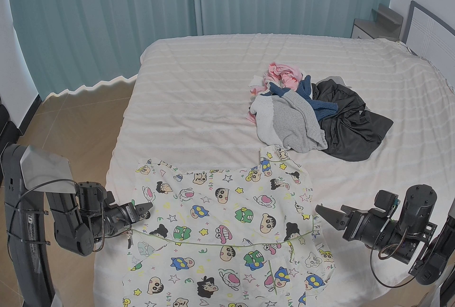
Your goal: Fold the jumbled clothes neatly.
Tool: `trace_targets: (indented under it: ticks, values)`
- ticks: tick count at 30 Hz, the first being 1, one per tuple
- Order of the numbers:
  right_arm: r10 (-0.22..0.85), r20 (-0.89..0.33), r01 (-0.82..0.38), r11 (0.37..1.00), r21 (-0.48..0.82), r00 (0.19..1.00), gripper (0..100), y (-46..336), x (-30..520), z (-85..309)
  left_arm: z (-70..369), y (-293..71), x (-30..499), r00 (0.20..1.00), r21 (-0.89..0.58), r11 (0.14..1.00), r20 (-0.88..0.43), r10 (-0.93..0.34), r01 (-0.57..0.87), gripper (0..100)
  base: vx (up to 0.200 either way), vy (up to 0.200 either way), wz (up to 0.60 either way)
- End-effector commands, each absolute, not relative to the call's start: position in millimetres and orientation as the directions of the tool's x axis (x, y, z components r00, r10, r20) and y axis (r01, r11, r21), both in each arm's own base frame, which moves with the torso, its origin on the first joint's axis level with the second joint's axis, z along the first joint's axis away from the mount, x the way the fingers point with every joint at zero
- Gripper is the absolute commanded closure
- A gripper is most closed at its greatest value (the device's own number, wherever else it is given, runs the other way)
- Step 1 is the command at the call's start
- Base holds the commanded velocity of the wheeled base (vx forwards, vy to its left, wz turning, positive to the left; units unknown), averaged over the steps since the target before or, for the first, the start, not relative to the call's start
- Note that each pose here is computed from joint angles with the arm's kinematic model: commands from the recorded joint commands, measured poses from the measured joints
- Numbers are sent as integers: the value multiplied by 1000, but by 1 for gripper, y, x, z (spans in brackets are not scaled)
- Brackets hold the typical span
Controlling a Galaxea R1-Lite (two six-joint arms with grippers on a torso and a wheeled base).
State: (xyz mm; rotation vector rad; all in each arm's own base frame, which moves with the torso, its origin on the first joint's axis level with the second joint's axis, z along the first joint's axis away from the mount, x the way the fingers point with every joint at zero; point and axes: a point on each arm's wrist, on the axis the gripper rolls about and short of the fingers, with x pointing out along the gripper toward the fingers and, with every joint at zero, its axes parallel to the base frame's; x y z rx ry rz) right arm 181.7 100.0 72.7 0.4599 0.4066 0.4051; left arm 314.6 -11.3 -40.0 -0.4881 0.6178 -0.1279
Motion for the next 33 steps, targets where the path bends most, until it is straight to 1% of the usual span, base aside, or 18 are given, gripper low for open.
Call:
trace_targets:
  ticks: [1,5,10,16,17,25,32,33]
  values:
    - [463,-284,-284,819,498,839,0,101,181,72,-48,-12,318,803,-476,879,-536,-259,-34,0,0,0,0]
    - [463,-284,-284,819,498,839,0,101,181,72,-50,-12,318,801,-478,878,-539,-262,-34,0,0,0,0]
    - [464,-281,-286,819,497,840,0,101,181,73,-51,-13,318,790,-502,865,-532,-306,-3,0,0,0,0]
    - [463,-287,-282,820,498,838,0,101,182,71,-54,-13,319,784,-506,863,-537,-310,-5,0,0,0,0]
    - [463,-287,-282,820,498,838,0,101,182,71,-55,-13,318,783,-505,863,-540,-309,-8,100,0,0,0]
    - [463,-289,-282,821,496,838,0,101,182,71,-55,-11,317,785,-504,863,-541,-301,-16,100,0,0,0]
    - [461,-301,-277,824,495,835,0,102,183,68,-47,-4,318,805,-498,867,-524,-278,-24,100,0,0,0]
    - [460,-308,-274,826,493,833,0,102,183,67,-40,2,319,820,-496,868,-508,-265,-27,100,0,0,0]
